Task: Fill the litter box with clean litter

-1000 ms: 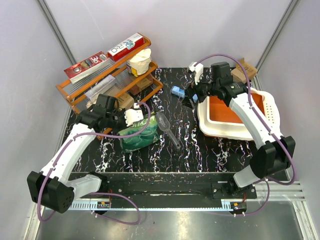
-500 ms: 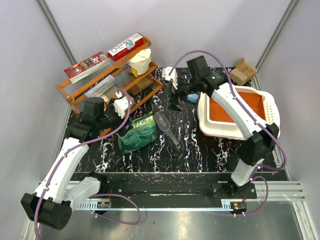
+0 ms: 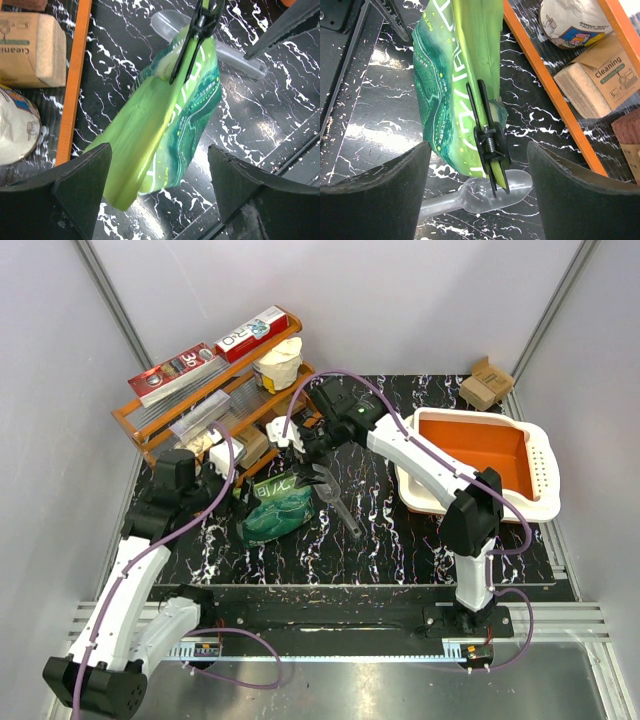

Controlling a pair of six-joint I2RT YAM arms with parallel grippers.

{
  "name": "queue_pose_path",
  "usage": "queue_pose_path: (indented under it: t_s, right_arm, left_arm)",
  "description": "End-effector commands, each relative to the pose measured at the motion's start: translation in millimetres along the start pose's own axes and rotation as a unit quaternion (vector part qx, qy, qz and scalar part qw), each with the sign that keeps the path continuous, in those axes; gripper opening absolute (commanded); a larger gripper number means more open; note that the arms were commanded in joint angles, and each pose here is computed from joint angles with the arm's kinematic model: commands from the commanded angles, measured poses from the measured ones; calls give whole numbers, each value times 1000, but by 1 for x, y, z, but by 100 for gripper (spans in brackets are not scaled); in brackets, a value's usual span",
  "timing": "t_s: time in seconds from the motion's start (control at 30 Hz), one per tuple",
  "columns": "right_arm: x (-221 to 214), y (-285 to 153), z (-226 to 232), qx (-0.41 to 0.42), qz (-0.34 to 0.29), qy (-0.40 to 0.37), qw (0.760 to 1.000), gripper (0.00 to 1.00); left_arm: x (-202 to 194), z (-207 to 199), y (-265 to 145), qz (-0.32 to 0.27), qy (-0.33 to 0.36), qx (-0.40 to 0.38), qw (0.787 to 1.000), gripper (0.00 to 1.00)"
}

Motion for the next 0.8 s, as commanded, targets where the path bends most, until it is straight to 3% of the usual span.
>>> queue_pose_path:
  t_s: [0.0,0.17,0.5,0.67,0.7,0.77]
  right_arm:
    - [22,-4,-5,-14,-28,-45,998,78]
    - [21,-3,-4,-12,-27,-47,998,63]
    - [19,1,-4,-9,-30,-35,999,47]
    - [19,2,-7,-17,-28,-29,999,14]
    - [18,0,-9,-27,-24,-31,999,2]
    - [24,-6,-13,-46,-26,-37,998,0]
  left_arm:
    - [-4,-4,-8,-6,-21,4,1000,82]
    - [-5,-4,-7,-7,-17,0,1000,82]
    - [-8,-2,-3,-5,-18,-2,1000,82]
    - [-9,-1,1,-6,-15,-7,1000,82]
    - [-9,-1,1,-6,-15,-7,1000,82]
    - [-7,1,2,-9,-13,-6,1000,82]
Point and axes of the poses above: each gripper's point midway between its finger pads, its own y axis out along the fingers, its own z axis along the line the jaws close on, x = y × z, the point moved 8 cm from there along -y, back along the fingers, and after that the axes turned 7 degrees about y, right-handed, at the moved point
